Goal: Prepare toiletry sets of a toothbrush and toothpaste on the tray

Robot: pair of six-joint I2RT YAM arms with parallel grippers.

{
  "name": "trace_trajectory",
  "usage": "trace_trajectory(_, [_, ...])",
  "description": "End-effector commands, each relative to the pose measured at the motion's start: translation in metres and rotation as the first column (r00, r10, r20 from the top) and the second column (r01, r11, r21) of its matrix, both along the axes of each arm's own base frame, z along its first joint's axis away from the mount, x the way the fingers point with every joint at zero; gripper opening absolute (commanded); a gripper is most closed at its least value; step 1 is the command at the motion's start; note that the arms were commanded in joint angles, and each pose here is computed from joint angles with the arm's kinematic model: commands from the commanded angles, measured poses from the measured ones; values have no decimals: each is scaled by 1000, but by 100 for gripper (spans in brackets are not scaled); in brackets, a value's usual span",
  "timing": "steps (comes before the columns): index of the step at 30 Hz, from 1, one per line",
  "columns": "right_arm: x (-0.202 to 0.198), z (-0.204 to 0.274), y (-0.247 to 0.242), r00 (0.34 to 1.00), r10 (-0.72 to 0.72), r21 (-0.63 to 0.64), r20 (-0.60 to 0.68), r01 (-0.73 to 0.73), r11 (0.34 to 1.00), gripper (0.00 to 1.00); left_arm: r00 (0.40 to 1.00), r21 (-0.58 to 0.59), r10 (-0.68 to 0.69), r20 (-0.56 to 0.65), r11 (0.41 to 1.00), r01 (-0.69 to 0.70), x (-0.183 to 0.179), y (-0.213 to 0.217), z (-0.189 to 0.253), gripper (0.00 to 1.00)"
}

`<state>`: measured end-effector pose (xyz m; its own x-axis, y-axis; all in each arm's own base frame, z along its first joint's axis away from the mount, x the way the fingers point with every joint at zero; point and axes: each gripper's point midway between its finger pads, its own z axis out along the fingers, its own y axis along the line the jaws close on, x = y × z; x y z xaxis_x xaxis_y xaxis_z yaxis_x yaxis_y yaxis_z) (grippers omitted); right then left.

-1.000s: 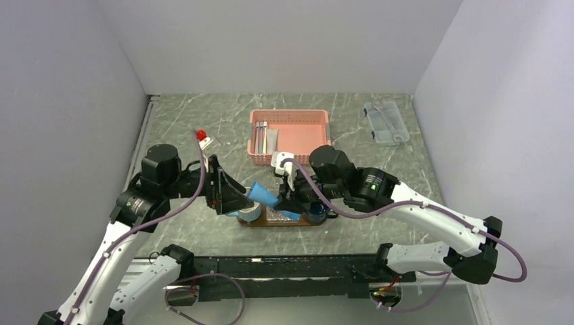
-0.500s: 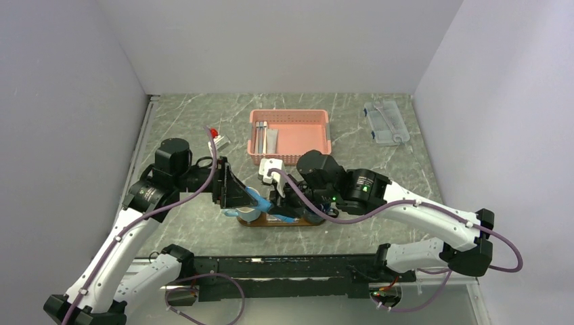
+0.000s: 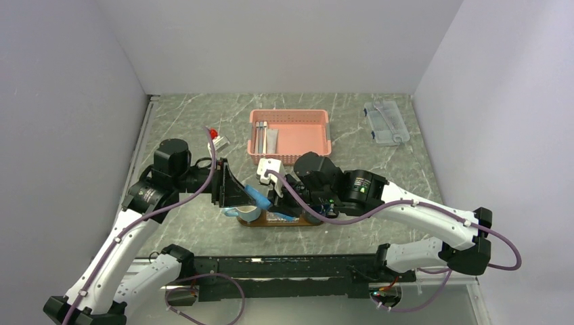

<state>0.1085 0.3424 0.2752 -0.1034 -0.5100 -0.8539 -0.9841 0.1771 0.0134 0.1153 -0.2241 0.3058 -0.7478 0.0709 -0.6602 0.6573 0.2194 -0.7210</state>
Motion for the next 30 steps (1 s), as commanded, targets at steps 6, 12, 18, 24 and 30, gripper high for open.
trace_trajectory(6, [2, 27, 12, 999, -2, 76, 50, -1, 997, 17, 999, -15, -25, 39, 1000, 26, -1, 0, 4, 31])
trace_trajectory(12, [1, 25, 12, 999, -4, 76, 45, 0, 997, 17, 999, -19, -11, 40, 1000, 11, 3, -1, 4, 27])
trace_trajectory(18, [0, 23, 14, 999, -22, 92, 36, 19, 996, 17, 999, -33, 1, 38, 999, 0, 5, -3, 4, 5])
trace_trajectory(24, [-1, 18, 13, 999, -31, 96, 23, 29, 995, 18, 997, -49, 26, 78, 999, -22, 6, -2, 11, 0])
trace_trajectory(30, [4, 20, 7, 996, -79, 105, 35, 75, 992, 35, 994, -37, 48, 98, 998, -44, 9, 0, 13, 0])
